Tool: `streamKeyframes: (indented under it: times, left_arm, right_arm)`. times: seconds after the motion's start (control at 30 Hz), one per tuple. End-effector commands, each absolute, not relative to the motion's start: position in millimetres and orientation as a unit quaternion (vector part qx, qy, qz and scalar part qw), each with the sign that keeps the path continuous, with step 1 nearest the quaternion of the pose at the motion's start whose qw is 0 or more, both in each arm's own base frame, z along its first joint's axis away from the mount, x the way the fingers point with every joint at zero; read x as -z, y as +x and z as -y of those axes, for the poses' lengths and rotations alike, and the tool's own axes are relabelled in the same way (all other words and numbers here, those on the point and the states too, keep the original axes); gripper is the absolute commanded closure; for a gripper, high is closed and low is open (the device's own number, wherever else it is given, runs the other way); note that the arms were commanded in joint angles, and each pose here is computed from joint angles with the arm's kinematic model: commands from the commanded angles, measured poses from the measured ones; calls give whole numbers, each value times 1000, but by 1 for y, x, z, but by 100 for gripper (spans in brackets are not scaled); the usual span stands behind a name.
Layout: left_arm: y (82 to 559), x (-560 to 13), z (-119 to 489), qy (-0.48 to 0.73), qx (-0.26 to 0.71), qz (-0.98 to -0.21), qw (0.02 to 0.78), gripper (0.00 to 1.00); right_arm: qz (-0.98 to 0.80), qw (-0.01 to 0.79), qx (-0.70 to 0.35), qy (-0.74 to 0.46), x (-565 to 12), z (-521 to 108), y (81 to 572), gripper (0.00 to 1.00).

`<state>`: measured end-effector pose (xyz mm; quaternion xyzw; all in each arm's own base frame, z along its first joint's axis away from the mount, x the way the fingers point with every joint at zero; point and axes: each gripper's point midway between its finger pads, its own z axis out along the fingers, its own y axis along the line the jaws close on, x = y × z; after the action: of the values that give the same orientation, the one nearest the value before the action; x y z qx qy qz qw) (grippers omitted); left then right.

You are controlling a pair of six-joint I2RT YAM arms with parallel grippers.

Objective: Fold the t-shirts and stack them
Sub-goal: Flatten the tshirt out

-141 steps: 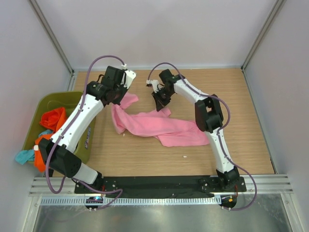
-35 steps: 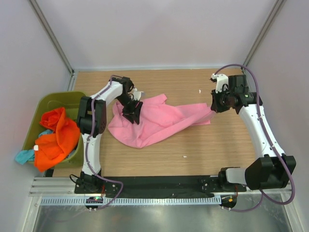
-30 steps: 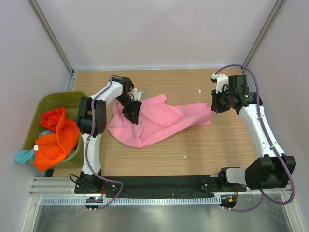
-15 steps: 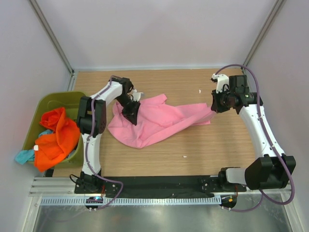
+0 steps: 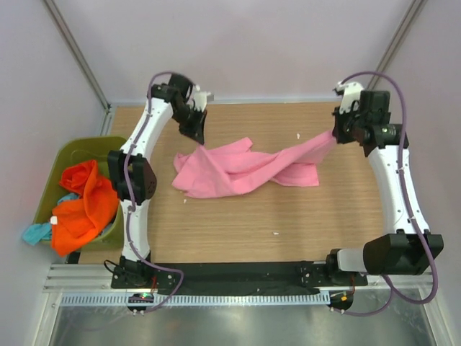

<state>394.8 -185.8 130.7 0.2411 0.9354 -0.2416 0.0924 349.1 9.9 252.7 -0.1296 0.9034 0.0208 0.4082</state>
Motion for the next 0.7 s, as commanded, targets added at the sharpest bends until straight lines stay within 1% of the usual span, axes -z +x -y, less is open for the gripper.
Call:
streamKeyframes:
  times: [0.0,0.03,0.07,0.1,0.13,0.17,0.27,0.37,0.47,0.5,0.67]
  left_arm:
    - [432,-253,183,268,211,-897,282,100]
    - [438,-267,182,269,205,-890,306,100]
    - [443,-293,181,272,199,-875,347,100]
    - [447,-303,177,267,185,-872,366,100]
    - [449,-313,176,265,179,-866,383,100]
    - [448,-333,174,265,174,-852,416,100]
    - [443,-359,173,265,173,-832,456,100]
    - [425,-389,176,275,190,-805,490,100]
    - [402,-422,175,282,201,-776,527,100]
    - [393,-439,173,287,199,-759,549,100]
    - [379,-485,163,283,177,-720,609,100]
  right_arm:
    - [-848,521,50,-80,-339,23,389,99]
    - [-845,528,55,-73,-347,27,394,99]
    - [-844,529,63,-64,-350,33,400,99]
    - [-834,544,67,-60,-366,35,404,99]
    - [-832,548,71,-57,-371,38,406,99]
    - [-830,549,74,-57,-374,40,408,99]
    - [-818,568,81,-49,-393,43,408,99]
    - [-804,588,74,-42,-415,40,398,99]
    - [-790,607,72,-33,-442,38,378,99]
    - [-776,625,72,-30,-463,36,369,99]
    - [-751,656,68,-27,-499,32,345,99]
